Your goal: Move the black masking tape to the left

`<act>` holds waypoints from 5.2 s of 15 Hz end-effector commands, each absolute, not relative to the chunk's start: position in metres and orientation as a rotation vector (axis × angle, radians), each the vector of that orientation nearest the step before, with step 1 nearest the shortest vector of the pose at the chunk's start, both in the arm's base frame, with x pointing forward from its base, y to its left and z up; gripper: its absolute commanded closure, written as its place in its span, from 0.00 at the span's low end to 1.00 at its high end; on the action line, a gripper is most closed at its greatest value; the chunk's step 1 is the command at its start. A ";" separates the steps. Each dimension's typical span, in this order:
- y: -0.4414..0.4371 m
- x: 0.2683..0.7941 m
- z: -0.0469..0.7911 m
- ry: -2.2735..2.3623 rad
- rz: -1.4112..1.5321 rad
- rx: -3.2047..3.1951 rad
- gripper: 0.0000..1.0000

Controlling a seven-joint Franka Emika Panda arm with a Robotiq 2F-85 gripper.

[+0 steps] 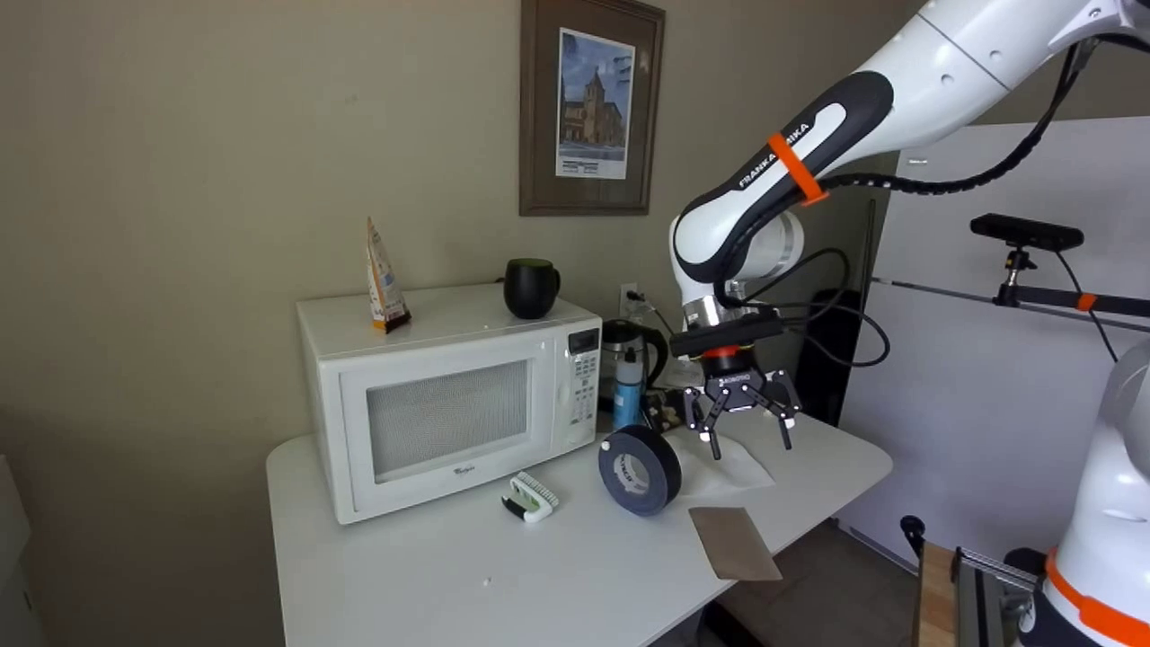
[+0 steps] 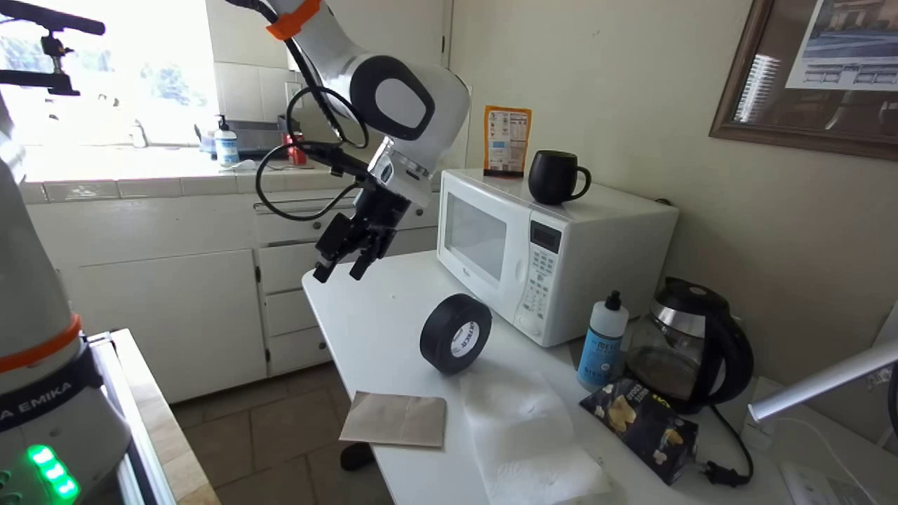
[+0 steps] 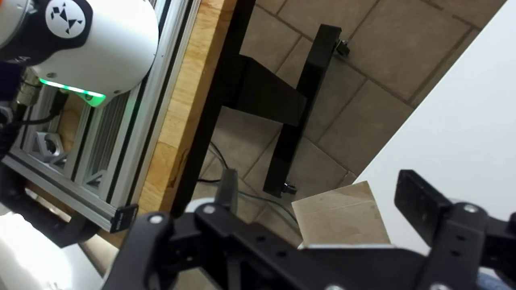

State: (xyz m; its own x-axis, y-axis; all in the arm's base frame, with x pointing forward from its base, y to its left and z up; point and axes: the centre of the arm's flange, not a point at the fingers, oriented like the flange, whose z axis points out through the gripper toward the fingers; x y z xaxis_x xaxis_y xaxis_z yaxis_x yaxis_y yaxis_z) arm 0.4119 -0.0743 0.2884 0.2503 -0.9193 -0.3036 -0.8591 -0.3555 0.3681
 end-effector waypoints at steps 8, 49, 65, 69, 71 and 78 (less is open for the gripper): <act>0.040 0.486 0.252 -1.019 -0.325 2.392 0.00; 0.020 0.582 0.134 -0.622 0.078 2.000 0.00; 0.010 0.573 0.131 -0.666 0.014 1.935 0.75; 0.017 0.573 0.149 -0.753 -0.078 2.064 0.76; 0.015 0.575 0.159 -0.792 -0.144 2.126 0.76; -0.019 0.578 0.163 -0.890 -0.357 2.372 0.76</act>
State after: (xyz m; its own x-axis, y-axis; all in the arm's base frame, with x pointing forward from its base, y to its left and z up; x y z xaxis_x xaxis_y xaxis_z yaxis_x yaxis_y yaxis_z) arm 0.5846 -0.0110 0.1660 0.7467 -0.6628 0.0558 -0.5134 -0.5210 0.6819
